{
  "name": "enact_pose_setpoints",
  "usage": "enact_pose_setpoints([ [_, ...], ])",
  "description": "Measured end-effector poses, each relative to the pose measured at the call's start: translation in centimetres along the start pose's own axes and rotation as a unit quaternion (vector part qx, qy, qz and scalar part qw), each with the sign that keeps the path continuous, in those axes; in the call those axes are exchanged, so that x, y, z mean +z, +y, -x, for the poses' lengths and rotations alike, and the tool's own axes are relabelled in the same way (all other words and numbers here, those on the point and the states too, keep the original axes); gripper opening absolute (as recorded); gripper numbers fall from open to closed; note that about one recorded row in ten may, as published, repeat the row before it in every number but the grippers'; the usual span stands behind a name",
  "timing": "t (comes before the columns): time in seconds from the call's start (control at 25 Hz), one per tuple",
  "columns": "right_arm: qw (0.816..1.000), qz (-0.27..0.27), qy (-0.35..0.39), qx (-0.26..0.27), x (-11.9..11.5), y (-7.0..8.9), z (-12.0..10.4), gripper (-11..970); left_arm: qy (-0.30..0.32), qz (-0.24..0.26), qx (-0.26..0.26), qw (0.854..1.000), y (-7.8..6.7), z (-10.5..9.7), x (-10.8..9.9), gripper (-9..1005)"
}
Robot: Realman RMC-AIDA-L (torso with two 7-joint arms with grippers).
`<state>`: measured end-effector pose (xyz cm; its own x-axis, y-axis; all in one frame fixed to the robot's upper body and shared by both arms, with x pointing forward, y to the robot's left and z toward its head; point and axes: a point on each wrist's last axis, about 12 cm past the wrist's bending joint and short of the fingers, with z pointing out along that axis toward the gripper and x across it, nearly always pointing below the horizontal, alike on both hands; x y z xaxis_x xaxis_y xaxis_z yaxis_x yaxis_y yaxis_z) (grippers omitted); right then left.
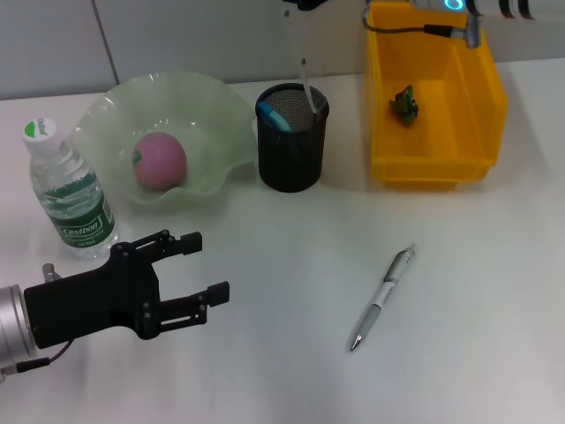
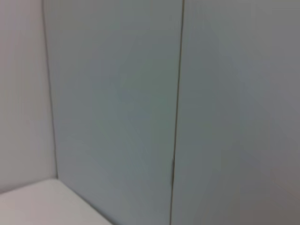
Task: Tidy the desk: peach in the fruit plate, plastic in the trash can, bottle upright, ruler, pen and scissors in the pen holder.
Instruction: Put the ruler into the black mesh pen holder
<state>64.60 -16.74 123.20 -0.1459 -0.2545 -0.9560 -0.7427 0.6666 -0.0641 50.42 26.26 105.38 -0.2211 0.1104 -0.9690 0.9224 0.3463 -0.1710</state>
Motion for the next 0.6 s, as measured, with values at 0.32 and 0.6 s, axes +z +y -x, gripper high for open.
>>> enact_pose_setpoints([
  [0.32,0.999,0.009,-0.033,-0.013,0.7,-0.3,-1.2,453,0.0,0.003,-0.002,1.0,0.1,0.0,0.0,814],
  [0.6,0.998,0.004,-0.054,0.007,1.1,-1.3,-2.6,462,0.0,0.003,-0.004,1.0,0.2,0.1,0.1,814],
])
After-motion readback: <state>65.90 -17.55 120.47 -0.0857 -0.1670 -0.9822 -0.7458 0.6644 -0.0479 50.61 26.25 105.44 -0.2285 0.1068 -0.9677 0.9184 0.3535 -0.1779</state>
